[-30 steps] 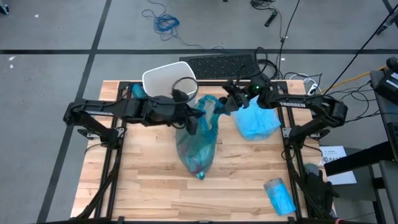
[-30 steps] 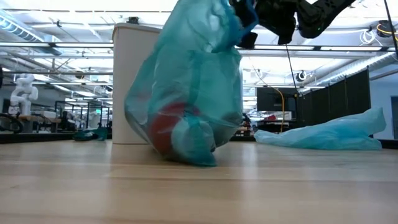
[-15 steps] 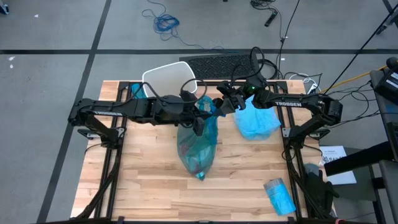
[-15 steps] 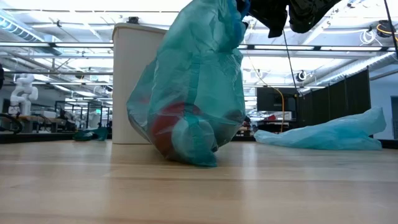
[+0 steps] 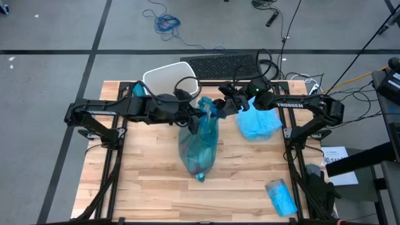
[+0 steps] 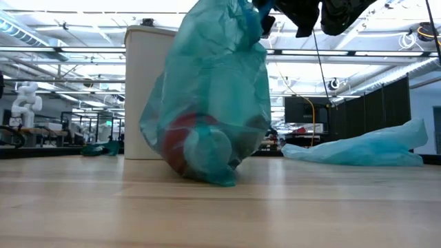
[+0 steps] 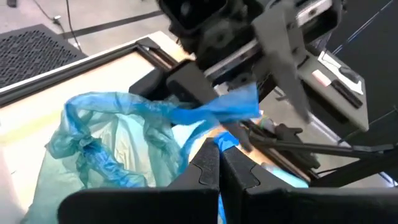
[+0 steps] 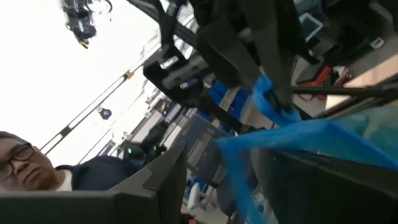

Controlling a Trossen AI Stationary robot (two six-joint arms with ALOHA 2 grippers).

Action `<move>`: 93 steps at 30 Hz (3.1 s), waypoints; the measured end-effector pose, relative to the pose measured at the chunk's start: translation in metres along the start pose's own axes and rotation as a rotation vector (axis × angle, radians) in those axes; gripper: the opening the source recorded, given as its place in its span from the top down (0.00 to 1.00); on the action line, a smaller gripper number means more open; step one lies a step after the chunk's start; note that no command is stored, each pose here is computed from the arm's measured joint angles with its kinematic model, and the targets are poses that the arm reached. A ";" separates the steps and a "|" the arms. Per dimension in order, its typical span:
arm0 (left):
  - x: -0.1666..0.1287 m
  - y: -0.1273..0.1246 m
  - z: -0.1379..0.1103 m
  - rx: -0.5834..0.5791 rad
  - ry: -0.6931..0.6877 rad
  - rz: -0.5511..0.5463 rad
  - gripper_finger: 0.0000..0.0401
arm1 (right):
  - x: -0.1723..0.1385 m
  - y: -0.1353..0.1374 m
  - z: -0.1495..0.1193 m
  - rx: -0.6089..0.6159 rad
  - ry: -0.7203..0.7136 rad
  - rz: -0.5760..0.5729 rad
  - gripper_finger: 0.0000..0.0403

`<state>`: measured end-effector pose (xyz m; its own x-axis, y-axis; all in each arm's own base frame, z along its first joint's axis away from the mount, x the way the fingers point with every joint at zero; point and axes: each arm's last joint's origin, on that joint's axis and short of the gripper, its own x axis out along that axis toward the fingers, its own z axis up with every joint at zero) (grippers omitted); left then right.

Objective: Place trash/remove bag and relplace
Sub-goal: Close the blue trash bag

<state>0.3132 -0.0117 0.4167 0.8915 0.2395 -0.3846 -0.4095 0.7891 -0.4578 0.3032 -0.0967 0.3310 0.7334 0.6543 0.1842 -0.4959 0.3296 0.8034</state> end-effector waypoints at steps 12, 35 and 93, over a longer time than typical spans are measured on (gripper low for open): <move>0.012 -0.002 0.006 -0.050 -0.095 -0.005 1.00 | 0.011 -0.008 -0.005 0.001 -0.050 -0.035 0.57; 0.013 -0.002 -0.001 -0.038 0.012 -0.049 1.00 | 0.004 -0.011 0.000 -0.035 -0.135 -0.075 0.57; 0.013 -0.016 0.012 -0.024 -0.098 -0.232 1.00 | 0.027 0.054 0.029 -0.176 -0.201 0.305 0.58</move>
<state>0.3339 -0.0140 0.4284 0.9763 0.1076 -0.1880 -0.1947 0.8162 -0.5440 0.3095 -0.0811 0.3952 0.6079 0.5997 0.5204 -0.7642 0.2638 0.5886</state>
